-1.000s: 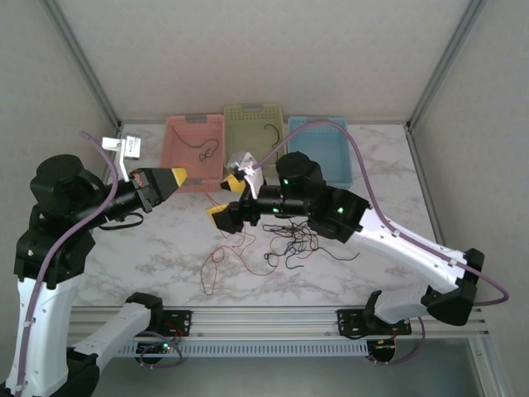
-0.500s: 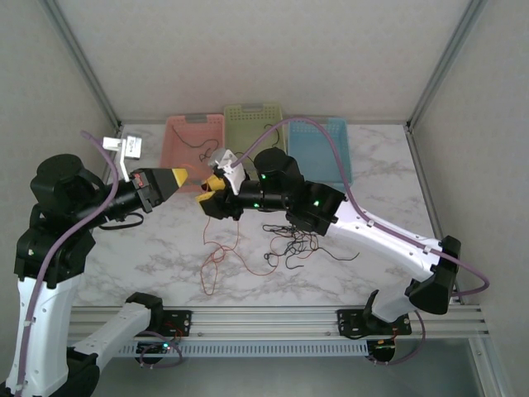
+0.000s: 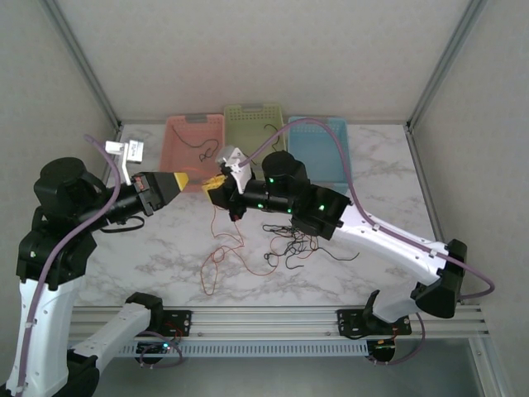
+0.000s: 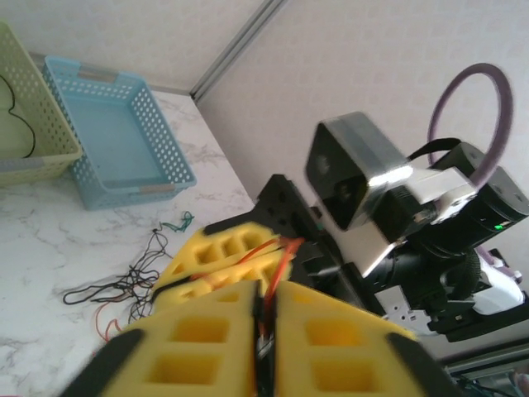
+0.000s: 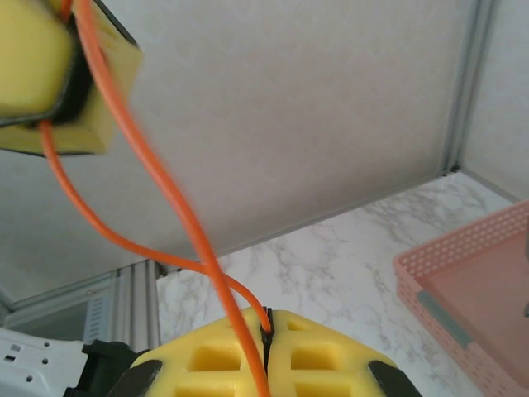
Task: Untangle the cables
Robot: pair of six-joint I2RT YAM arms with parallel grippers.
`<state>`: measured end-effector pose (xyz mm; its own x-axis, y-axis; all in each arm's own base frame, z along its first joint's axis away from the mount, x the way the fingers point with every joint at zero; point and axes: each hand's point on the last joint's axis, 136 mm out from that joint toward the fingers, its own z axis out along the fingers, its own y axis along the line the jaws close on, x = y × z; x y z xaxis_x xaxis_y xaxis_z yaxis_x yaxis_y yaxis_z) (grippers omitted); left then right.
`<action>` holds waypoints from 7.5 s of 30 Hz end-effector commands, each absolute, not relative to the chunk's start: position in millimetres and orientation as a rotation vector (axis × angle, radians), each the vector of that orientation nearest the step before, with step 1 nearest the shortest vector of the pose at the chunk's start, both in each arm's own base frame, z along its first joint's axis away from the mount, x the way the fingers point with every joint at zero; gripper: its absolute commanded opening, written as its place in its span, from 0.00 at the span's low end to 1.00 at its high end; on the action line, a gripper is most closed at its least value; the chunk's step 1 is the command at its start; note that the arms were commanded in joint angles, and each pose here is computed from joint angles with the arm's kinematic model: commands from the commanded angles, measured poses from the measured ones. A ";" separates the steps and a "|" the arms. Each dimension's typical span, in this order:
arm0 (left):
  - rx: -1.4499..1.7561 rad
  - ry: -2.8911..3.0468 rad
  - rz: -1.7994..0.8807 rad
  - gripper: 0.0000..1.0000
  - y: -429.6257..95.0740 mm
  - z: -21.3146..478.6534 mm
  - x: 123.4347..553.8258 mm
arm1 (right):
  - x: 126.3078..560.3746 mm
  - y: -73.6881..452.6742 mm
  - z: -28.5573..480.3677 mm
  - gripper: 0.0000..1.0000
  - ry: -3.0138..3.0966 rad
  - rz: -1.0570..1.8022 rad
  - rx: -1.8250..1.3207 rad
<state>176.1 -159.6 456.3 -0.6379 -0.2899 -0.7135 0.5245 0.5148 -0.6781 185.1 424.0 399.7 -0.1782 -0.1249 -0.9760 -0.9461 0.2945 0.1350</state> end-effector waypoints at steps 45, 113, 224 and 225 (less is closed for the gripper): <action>-0.105 2.222 -0.587 0.83 -80.2 265.5 184.0 | 571.8 148.6 191.7 0.24 2.339 0.084 0.314; 0.095 2.140 -0.628 0.00 -128.0 399.6 182.4 | 255.8 192.3 197.6 0.46 2.360 0.812 0.028; 0.199 2.377 -0.688 0.00 -194.1 282.9 218.6 | 147.1 305.7 179.0 0.00 2.512 0.930 -0.567; 0.198 2.377 -0.697 0.00 -195.0 282.3 218.3 | 146.7 307.6 200.9 0.00 2.434 0.988 -0.583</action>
<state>219.5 -190.8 281.0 -0.7767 -0.0121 -0.6298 0.3065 0.8662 -0.3946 146.6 295.6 145.8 -0.8847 -0.2271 -0.4072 -0.4217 0.7621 0.4913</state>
